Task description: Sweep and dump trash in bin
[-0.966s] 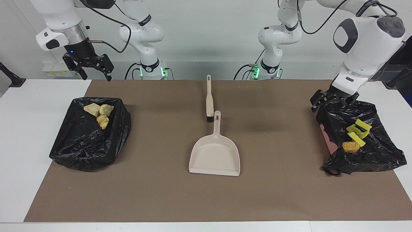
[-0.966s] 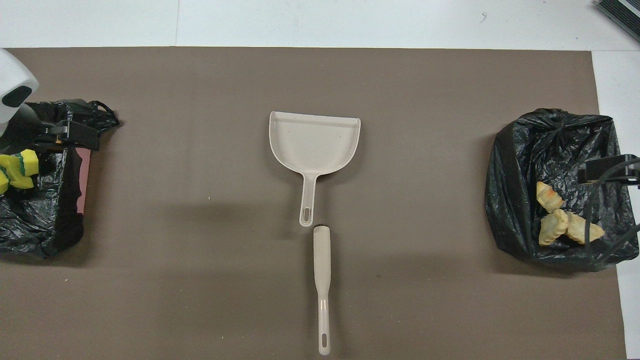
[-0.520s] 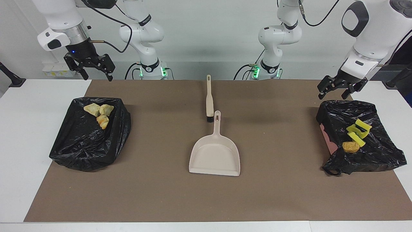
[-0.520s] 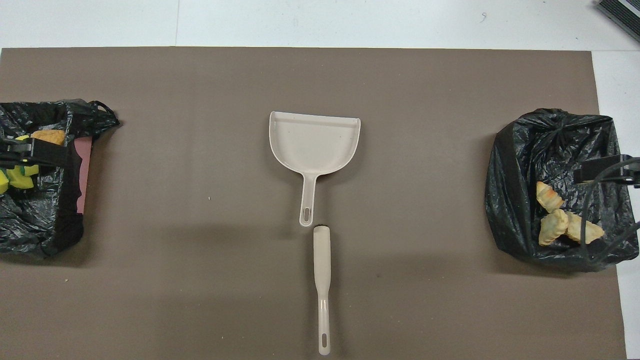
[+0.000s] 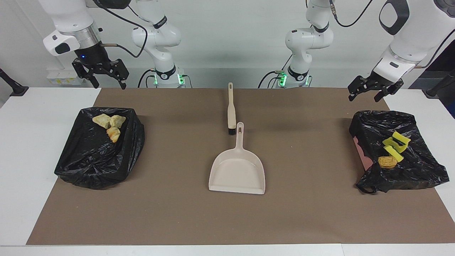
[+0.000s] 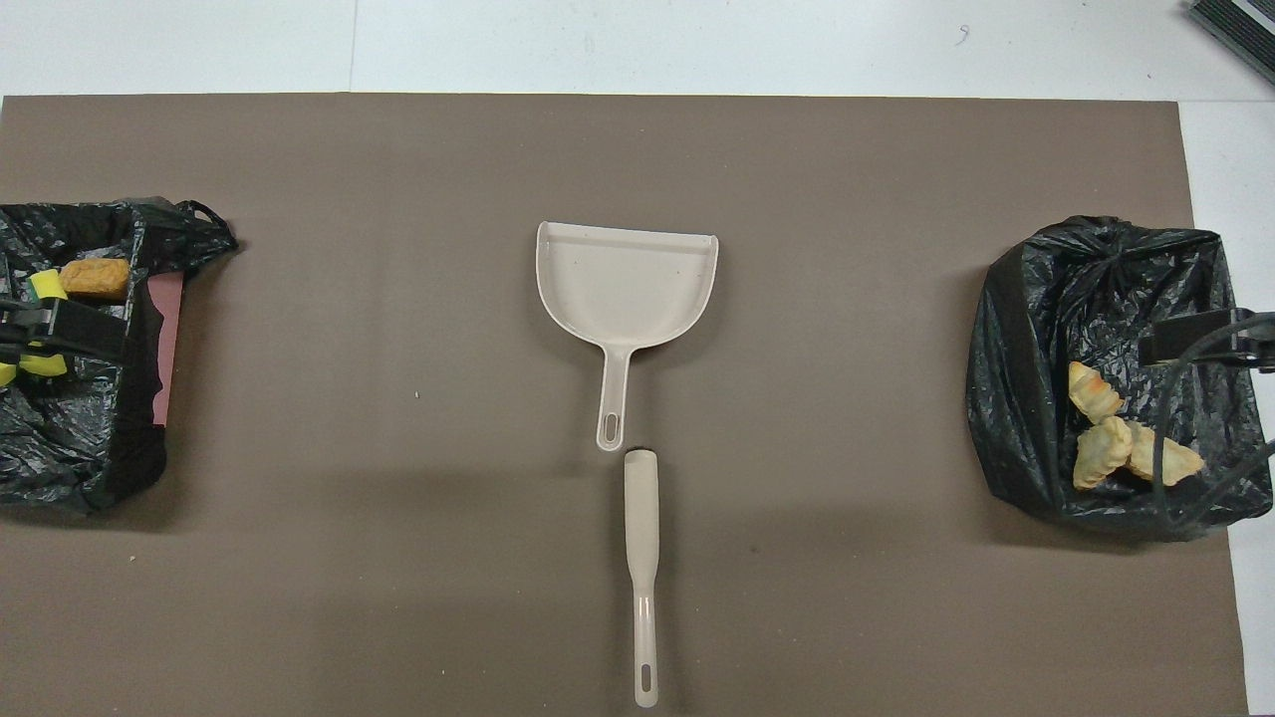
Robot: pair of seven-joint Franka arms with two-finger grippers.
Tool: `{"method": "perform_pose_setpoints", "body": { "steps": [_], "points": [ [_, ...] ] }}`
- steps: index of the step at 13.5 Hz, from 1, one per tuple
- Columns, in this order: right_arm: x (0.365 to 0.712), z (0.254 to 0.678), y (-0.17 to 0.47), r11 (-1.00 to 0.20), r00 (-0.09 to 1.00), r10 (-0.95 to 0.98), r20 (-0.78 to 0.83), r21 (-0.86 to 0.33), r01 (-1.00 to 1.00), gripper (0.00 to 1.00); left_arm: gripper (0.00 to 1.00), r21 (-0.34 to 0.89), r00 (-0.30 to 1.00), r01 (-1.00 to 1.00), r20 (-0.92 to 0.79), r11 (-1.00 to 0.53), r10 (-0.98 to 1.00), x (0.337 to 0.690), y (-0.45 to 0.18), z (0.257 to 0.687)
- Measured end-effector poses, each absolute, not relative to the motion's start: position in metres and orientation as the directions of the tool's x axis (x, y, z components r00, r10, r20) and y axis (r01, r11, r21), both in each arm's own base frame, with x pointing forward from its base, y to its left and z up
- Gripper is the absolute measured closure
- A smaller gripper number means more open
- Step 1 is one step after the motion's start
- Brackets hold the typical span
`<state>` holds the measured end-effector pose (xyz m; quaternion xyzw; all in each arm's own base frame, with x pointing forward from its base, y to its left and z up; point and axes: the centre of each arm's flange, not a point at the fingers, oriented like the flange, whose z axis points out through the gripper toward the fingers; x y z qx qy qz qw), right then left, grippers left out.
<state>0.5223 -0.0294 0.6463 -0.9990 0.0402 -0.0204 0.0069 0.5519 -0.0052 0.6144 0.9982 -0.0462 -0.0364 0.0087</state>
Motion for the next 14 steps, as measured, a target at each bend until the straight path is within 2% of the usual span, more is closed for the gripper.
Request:
{"method": "perform_pose_setpoints", "body": {
  "steps": [5, 14],
  "points": [
    [0.522, 0.646, -0.029, -0.997, 0.996, -0.081, 0.040, -0.015, -0.080, 0.00, 0.00, 0.025, 0.991, -0.102, -0.084, -0.995, -0.103, 0.565, -0.008, 0.618],
    [0.522, 0.646, -0.030, -0.997, 0.996, -0.082, 0.040, -0.015, -0.081, 0.00, 0.00, 0.026, 0.989, -0.128, -0.075, -0.991, -0.130, 0.566, -0.009, 0.618]
  ]
}}
